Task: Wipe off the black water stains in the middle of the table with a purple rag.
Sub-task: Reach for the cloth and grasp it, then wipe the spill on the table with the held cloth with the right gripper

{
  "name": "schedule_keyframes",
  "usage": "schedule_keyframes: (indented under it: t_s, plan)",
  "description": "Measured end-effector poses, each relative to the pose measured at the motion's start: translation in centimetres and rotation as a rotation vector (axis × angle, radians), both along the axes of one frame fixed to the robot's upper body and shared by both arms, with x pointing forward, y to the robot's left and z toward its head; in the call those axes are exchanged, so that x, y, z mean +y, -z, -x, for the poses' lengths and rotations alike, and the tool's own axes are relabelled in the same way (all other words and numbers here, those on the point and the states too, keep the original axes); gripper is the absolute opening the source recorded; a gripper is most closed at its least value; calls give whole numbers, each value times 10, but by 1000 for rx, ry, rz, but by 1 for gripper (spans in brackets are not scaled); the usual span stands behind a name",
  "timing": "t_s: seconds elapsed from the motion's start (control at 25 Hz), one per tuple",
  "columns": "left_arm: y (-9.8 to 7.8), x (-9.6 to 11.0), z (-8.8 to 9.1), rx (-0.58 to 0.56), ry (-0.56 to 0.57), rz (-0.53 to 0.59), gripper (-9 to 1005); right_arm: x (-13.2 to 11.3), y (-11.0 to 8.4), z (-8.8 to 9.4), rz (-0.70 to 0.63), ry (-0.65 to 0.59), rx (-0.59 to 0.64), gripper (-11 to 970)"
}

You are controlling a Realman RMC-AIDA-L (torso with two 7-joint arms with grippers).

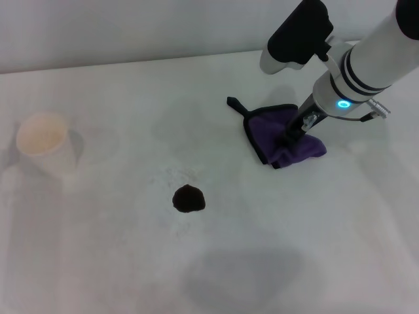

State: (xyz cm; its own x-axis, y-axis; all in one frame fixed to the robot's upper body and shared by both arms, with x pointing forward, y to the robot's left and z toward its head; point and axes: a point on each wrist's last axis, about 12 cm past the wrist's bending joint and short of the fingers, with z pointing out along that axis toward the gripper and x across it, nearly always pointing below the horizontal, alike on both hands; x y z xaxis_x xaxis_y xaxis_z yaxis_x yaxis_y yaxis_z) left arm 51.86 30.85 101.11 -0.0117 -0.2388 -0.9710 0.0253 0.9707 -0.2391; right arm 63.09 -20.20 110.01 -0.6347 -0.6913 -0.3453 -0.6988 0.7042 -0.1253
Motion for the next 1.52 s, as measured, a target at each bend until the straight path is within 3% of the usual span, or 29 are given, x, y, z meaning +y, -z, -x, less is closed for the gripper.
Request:
schedule_keyframes:
  t_s: [0.04,0.44,0.8,1.08,1.32,1.52]
  plan:
    - [0,1,1,1,-1,0,893,0,0,0,1,0,0,497]
    - [3,4,5,11,-12,-3,892,-2,3,2,-41,68,37,136]
    - [6,6,8,33,-14,6,892,4,-18,10,-234,111,-2,83]
    - [10,7,12,55,-16,4,892,38,-31,36,-400,5,55,83]
    - [10,9,13,57,-17,-1,892,75,-19,59,-436,-86,117,84]
    - [10,12,13,58,-22,-9,892,89,0,70,-418,-98,97,84]
